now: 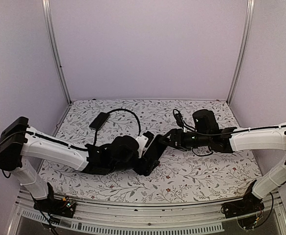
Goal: Take the phone out of the phone case
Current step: Pass from the left arm to the right, then pass from the right arm to the left
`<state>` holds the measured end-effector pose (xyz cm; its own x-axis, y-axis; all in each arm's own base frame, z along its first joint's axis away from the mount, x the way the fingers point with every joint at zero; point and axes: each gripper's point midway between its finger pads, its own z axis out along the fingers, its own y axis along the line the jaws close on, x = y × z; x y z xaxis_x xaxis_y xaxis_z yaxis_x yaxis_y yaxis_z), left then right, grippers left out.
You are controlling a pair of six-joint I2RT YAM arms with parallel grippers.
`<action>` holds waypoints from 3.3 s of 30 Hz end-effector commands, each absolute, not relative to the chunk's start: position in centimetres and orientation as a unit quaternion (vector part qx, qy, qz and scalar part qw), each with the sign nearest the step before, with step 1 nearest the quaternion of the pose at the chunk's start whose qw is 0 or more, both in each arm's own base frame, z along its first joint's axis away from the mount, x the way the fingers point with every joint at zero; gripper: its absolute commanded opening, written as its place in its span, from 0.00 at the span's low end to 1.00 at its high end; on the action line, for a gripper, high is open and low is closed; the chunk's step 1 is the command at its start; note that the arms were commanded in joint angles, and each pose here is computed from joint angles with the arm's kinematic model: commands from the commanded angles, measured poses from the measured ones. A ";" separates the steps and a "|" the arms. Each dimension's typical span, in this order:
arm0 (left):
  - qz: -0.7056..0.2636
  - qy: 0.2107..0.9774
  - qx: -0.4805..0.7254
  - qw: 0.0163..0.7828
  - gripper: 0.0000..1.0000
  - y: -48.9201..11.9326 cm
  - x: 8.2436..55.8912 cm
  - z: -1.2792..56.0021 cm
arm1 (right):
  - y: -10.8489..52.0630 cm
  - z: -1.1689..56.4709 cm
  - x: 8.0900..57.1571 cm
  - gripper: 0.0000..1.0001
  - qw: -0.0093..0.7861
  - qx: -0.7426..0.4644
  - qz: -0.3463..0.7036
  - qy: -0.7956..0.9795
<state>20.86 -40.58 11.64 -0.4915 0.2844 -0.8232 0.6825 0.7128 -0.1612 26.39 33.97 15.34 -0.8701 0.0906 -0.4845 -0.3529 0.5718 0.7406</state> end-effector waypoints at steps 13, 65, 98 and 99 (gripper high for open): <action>-0.293 0.792 0.296 0.447 0.70 -41.8 19.8 15.8 | 35.3 18.9 26.7 0.00 0.244 -0.083 0.498 0.828; -0.719 0.627 0.159 0.255 0.25 -38.2 16.4 25.9 | 34.1 33.2 23.0 0.00 0.300 -0.173 0.650 0.676; -0.718 0.612 0.173 0.283 0.00 -37.8 16.2 28.7 | 29.5 28.3 24.9 0.54 0.355 -0.123 0.521 0.766; -0.717 0.612 0.172 0.284 0.00 -37.8 16.2 28.8 | 29.5 28.1 24.9 0.52 0.354 -0.124 0.519 0.768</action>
